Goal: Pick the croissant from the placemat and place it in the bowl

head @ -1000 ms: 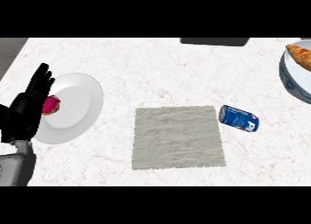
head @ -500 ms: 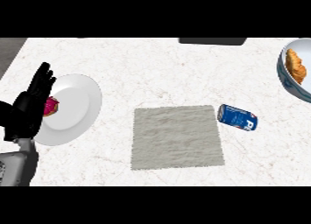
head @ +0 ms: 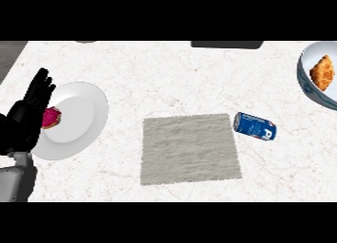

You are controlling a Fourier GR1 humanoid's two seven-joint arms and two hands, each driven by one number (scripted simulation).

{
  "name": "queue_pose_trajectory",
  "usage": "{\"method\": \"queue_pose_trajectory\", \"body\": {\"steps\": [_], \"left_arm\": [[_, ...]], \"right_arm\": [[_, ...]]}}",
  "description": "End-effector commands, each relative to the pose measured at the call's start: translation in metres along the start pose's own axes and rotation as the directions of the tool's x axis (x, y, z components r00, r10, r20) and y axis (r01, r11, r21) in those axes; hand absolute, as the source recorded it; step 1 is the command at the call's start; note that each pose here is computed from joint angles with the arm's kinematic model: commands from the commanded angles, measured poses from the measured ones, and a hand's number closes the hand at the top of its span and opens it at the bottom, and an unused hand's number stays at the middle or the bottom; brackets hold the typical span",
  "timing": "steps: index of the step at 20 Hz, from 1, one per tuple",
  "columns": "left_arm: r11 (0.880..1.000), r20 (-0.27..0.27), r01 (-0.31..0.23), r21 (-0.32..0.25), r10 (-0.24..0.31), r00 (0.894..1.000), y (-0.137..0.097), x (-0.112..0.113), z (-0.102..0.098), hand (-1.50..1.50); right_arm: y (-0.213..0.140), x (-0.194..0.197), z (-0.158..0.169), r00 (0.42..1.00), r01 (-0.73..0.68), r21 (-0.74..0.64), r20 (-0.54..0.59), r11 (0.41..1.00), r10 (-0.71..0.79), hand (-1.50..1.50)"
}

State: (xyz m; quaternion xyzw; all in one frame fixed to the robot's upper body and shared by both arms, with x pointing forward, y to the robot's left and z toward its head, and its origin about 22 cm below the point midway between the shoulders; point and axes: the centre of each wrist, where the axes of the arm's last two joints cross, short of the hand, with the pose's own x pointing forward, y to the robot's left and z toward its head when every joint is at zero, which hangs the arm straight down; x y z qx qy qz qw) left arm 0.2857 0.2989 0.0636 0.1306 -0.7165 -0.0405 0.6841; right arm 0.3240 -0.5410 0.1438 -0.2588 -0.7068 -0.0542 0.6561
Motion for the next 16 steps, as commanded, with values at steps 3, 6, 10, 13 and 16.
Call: {"method": "queue_pose_trajectory", "body": {"steps": [3, 6, 10, 13, 16], "left_arm": [[1.0, 0.001, -0.006, 0.012, 0.006, 1.0, 0.003, -0.004, 0.004, 0.0], [1.0, -0.002, -0.012, 0.013, 0.012, 1.0, -0.002, -0.004, 0.004, 0.0], [1.0, -0.016, 0.013, 0.005, -0.013, 1.0, -0.001, 0.0, 0.001, 0.0], [1.0, -0.007, 0.007, 0.012, -0.007, 1.0, 0.005, -0.011, 0.008, 0.0], [1.0, 0.003, -0.006, 0.008, 0.006, 1.0, -0.012, -0.002, -0.001, 0.0]], "right_arm": [[-0.059, -0.026, 0.038, 0.997, 0.061, 0.014, -0.037, 0.998, -0.061, -1.5], [-0.08, -0.032, 0.052, 0.995, 0.103, 0.014, -0.013, 0.995, -0.103, -1.5], [-0.107, -0.025, 0.065, 0.983, 0.181, 0.111, -0.04, 0.977, -0.177, -1.5], [-0.109, -0.032, 0.071, 0.976, 0.214, 0.104, 0.023, 0.971, -0.217, -1.5], [-0.108, -0.028, 0.068, 0.969, 0.236, 0.094, 0.044, 0.967, -0.241, -1.5]]}}
